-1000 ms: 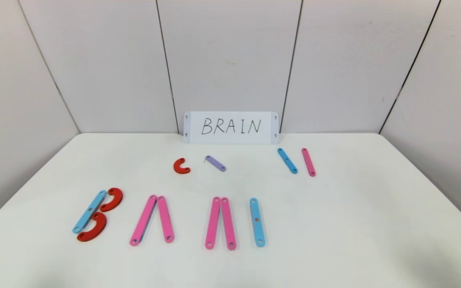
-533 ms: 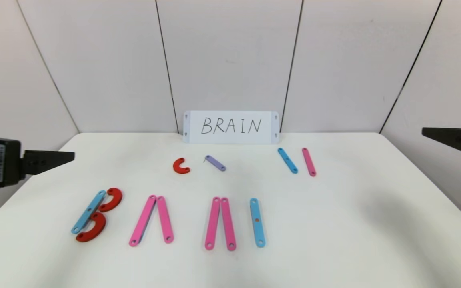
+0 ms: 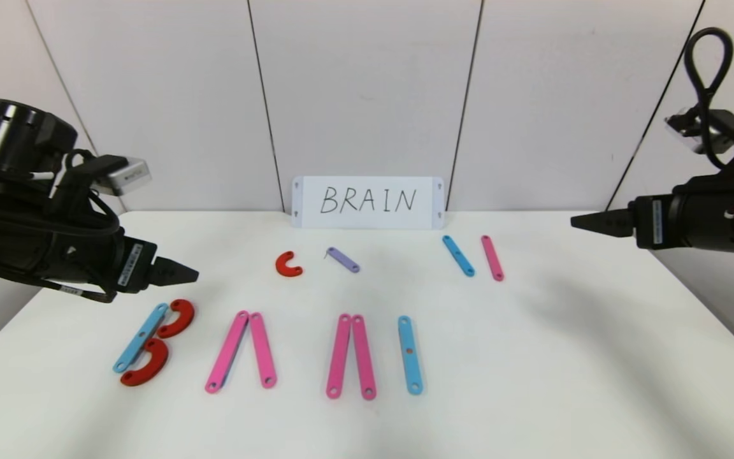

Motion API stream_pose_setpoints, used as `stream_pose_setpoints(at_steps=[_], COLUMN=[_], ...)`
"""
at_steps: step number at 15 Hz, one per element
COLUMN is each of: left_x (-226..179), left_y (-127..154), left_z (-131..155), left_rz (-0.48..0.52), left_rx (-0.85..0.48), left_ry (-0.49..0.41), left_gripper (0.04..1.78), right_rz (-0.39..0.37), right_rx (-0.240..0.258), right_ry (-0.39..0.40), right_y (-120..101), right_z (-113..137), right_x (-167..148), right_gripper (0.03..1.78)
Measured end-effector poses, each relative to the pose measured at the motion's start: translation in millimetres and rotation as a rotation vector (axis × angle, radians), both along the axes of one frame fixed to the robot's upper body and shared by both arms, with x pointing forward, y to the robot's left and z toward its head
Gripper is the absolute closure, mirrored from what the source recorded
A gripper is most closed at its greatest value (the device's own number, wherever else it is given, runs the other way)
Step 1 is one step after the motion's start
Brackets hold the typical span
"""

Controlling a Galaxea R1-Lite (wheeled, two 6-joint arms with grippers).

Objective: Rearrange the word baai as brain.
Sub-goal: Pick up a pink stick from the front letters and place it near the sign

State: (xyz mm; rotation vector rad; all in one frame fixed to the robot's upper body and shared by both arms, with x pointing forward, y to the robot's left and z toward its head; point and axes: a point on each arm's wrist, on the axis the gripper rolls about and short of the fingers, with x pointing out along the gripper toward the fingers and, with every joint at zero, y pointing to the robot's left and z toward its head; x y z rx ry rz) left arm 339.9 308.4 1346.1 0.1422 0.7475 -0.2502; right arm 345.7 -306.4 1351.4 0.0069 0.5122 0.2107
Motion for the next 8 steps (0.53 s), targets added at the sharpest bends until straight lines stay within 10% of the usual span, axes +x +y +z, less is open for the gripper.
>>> stream_pose_setpoints(at_steps=[8], left_x=[3], left_y=[-20], left_z=[-49], left_rz=[-0.094], left_rx=[0.038], left_ry=[0.205], left_gripper=[0.08], right_rz=[0.079], right_rx=[0.022], right_ry=[0.077], right_y=[13], right_z=[-22], right_x=[28], right_gripper=[0.08])
